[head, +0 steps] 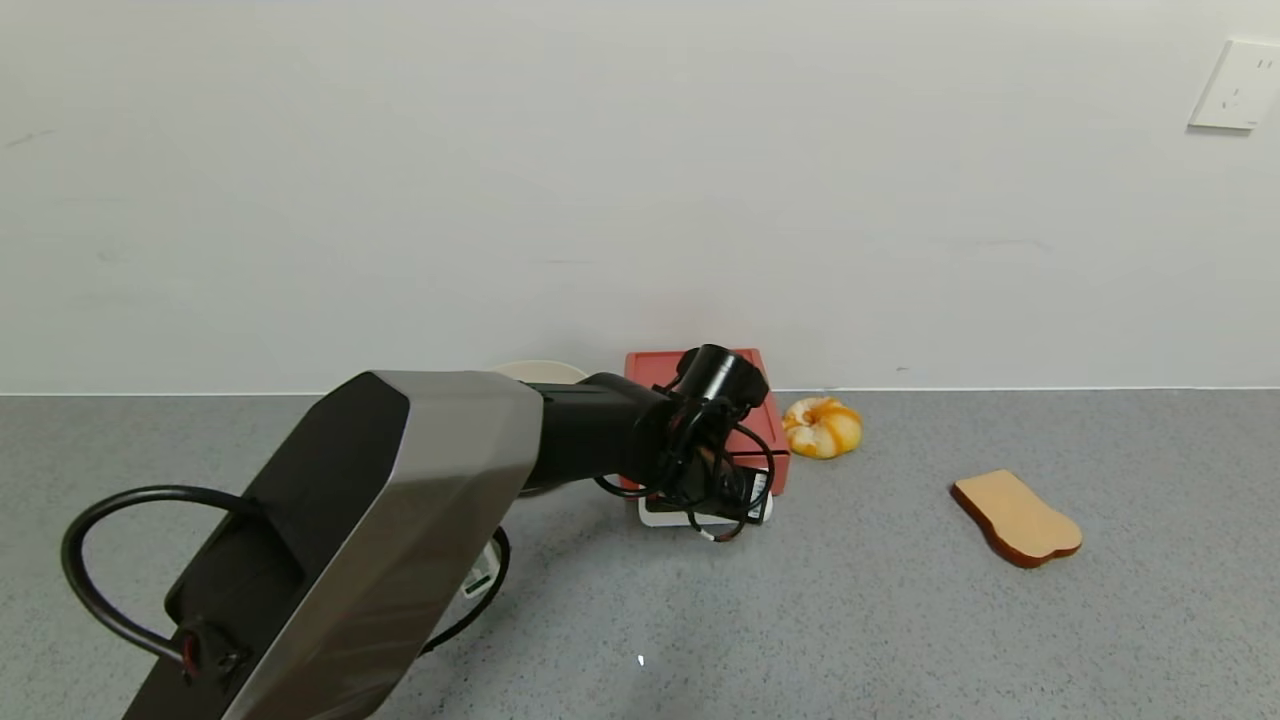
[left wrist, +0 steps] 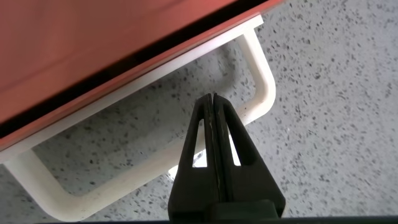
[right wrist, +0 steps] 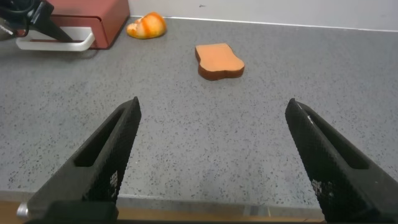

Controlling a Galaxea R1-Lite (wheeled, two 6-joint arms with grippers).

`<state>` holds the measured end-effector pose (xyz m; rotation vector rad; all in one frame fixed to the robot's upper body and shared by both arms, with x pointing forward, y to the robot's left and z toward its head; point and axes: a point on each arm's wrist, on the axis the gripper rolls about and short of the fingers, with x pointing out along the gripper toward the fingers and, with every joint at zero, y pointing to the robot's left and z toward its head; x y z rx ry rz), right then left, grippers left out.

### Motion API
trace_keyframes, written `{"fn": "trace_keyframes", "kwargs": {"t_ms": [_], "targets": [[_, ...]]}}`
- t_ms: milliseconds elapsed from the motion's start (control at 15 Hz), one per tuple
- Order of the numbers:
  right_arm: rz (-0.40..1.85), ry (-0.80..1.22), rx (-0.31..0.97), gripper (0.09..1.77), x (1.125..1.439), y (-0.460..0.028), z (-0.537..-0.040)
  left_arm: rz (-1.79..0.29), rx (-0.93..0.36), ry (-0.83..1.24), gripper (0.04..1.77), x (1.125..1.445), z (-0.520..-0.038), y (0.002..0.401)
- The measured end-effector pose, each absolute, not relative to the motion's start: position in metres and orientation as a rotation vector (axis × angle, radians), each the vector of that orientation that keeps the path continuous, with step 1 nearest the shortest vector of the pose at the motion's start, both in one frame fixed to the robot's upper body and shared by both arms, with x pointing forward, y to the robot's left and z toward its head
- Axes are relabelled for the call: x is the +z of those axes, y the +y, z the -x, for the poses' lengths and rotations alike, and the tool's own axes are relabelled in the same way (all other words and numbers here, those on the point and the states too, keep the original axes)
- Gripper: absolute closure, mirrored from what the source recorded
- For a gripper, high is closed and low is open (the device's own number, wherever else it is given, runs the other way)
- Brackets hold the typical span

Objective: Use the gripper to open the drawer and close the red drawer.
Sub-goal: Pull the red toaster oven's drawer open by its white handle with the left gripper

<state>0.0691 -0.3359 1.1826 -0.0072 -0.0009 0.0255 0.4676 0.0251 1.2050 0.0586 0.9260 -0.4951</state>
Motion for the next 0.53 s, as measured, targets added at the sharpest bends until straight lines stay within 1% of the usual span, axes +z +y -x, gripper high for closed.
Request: {"fn": "trace_keyframes", "kwargs": {"t_ms": [133,533], "targets": [[0.007,-0.001,0.026,0.15,1.1826,-0.3359,-0.0691,-0.02,-0.519,0.981,1.7,1.2063,-0.4632,0.0262],[0.007,-0.001,0.026,0.15,1.1826,-0.3359,-0.0691,0.024,-0.482,1.035,1.7,1.2099,-0.4579,0.029]]}}
